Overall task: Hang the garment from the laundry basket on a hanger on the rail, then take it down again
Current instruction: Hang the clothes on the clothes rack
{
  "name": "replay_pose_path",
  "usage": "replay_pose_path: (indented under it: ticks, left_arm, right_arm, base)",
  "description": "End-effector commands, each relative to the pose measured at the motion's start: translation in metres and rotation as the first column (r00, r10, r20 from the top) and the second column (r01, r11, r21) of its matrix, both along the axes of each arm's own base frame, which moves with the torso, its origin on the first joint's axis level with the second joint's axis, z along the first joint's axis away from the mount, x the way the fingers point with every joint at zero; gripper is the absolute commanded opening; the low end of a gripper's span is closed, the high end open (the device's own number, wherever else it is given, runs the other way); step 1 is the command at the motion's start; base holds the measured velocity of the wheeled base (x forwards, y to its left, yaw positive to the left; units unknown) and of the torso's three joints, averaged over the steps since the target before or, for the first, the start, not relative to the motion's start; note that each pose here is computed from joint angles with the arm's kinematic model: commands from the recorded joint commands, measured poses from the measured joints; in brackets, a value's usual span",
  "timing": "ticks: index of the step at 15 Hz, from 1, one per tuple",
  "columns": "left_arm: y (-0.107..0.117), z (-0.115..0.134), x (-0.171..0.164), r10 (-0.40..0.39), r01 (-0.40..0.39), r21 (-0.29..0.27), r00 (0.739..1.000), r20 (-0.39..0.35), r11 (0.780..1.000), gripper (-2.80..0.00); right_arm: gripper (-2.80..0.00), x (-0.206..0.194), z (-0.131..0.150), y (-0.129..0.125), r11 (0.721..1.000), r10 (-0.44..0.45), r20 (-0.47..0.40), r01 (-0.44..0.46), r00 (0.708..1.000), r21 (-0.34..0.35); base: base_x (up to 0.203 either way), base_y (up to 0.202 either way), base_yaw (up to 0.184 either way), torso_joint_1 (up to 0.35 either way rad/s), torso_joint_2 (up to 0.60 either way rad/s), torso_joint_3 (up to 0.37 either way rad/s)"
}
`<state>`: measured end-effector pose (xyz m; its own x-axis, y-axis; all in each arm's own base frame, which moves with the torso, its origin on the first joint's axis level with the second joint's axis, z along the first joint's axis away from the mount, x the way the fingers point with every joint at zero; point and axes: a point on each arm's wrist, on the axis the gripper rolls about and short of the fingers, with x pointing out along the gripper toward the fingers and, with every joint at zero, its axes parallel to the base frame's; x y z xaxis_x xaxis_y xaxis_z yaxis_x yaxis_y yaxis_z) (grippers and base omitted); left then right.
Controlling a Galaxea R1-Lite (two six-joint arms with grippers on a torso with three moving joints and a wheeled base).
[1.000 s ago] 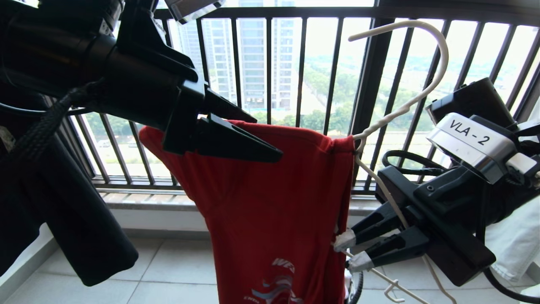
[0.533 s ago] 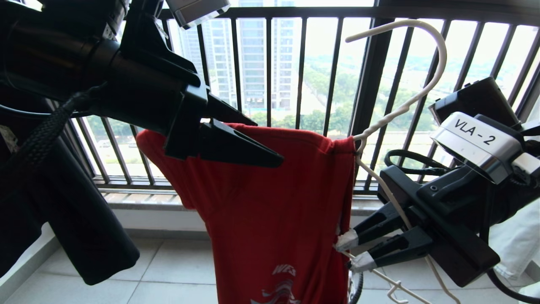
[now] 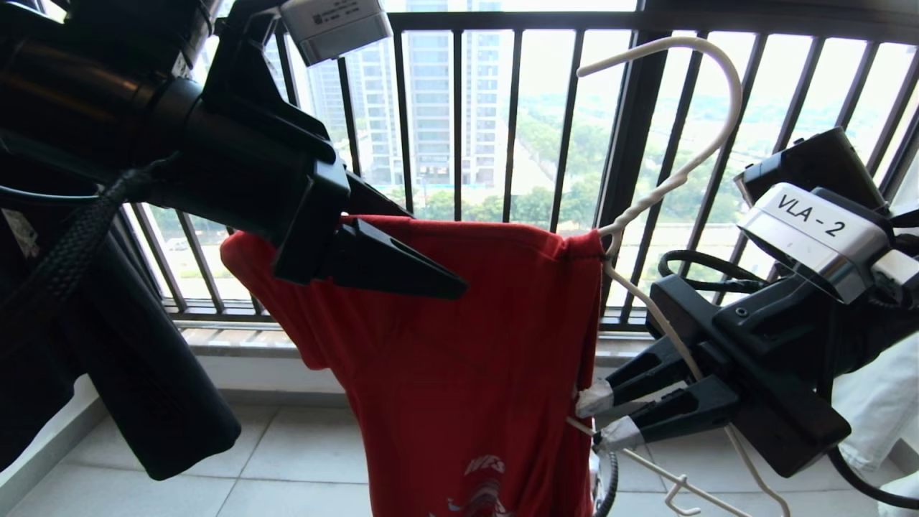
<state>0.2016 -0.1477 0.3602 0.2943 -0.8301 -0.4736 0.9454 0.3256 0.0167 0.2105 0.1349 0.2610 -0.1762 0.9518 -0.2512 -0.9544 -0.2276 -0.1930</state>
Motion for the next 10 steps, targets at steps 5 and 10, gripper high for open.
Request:
replay_pose_path:
  ticks: [5,10]
  left_arm:
    - [0.0017,-0.0037,-0.0017,-0.001,0.002,0.031,1.000,-0.024,1.000,0.00]
    - [0.0015,-0.0059,0.0005,-0.006,0.007,0.042,1.000,-0.014,0.999,0.00]
  right_arm:
    - [-2.80,0.0055,0.0068,-0.0093,0.999,-0.010,0.006,0.009,1.000,0.037]
    - [-2.80,0.0075,0.0080,-0.0127,0.999,-0.023,0.008,0.023,1.000,0.041]
  base:
    - [0.000,0.000,0.000,0.000,0.00,0.000]
    - [0.000,0.000,0.000,0.000,0.00,0.000]
